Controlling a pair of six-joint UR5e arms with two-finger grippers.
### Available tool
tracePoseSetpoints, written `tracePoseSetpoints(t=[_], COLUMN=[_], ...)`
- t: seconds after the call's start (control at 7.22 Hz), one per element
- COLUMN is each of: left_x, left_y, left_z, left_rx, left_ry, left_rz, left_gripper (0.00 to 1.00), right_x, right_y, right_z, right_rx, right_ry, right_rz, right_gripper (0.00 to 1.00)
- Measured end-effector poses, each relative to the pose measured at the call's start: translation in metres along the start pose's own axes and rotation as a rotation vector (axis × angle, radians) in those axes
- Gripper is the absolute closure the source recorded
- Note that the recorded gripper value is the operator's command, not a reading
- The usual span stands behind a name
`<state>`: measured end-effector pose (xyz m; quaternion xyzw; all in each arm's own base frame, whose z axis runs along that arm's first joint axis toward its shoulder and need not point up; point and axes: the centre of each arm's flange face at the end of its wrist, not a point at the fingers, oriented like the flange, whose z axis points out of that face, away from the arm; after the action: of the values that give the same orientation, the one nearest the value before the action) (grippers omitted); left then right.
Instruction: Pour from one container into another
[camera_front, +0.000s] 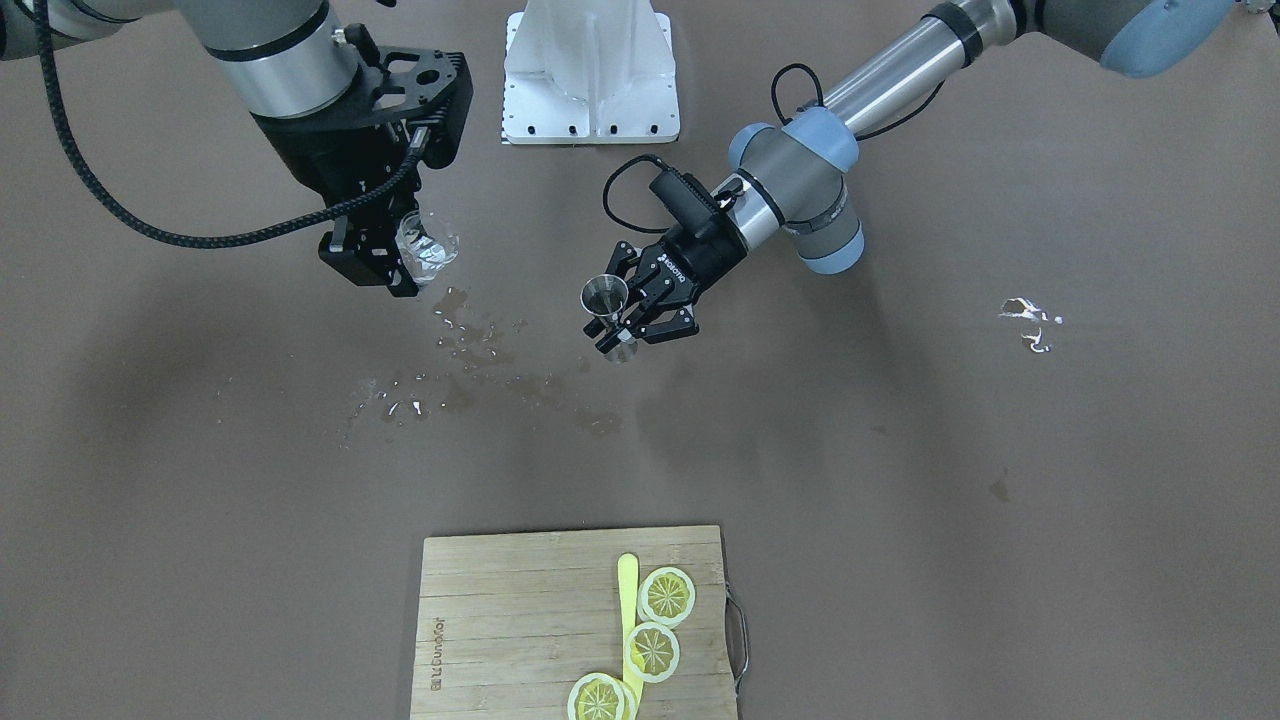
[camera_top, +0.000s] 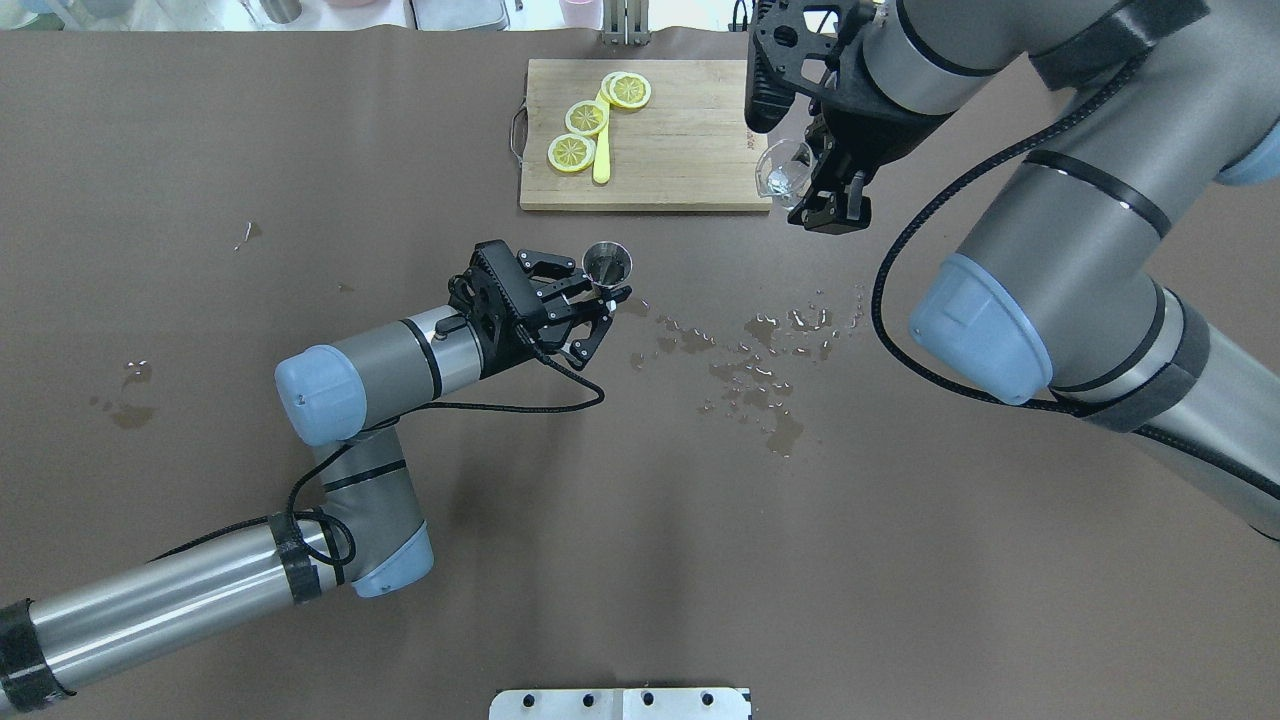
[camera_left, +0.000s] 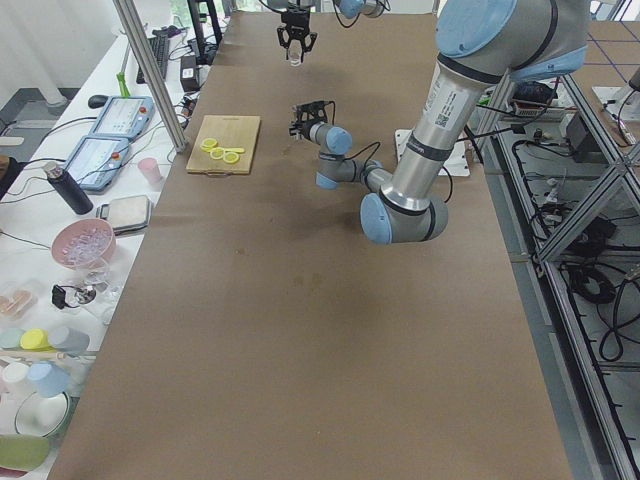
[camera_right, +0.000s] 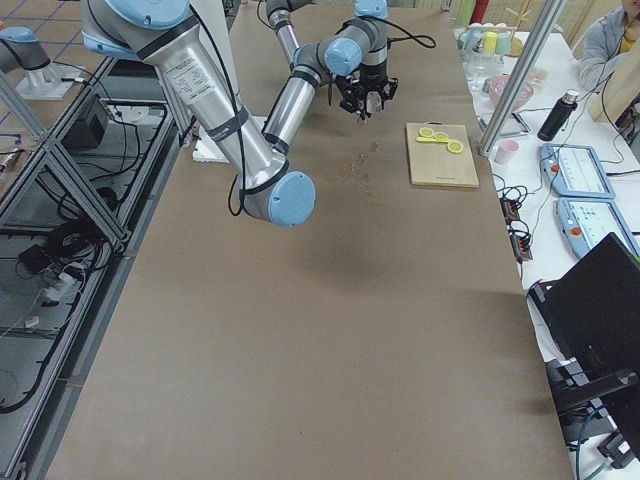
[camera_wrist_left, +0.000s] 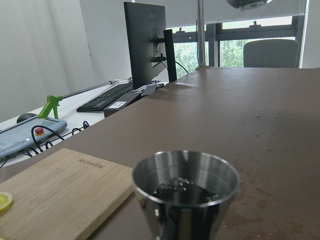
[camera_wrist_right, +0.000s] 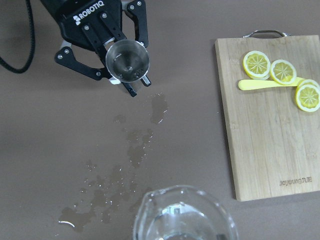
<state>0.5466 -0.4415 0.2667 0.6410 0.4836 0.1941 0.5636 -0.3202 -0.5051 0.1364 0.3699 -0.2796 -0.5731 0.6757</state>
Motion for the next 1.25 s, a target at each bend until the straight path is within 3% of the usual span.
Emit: tracePoseSetpoints(t=[0.55,1.25], left_x=[-0.013,-0.084], left_y=[0.003,-0.009], left_z=[-0.006,-0.031], left_rx=[-0.002,0.013], left_ry=[-0.017,-0.111], left_rz=[0.006,0.033], left_gripper=[1.00,1.00], right_x=[-0.003,-0.021], right_y=[0.049,0.112], right_z=[0.021,0.044], right_rx=[0.135,0.262], right_ry=[0.068,0.097], right_rz=[0.035,0.099], right_gripper=[1.00,1.00])
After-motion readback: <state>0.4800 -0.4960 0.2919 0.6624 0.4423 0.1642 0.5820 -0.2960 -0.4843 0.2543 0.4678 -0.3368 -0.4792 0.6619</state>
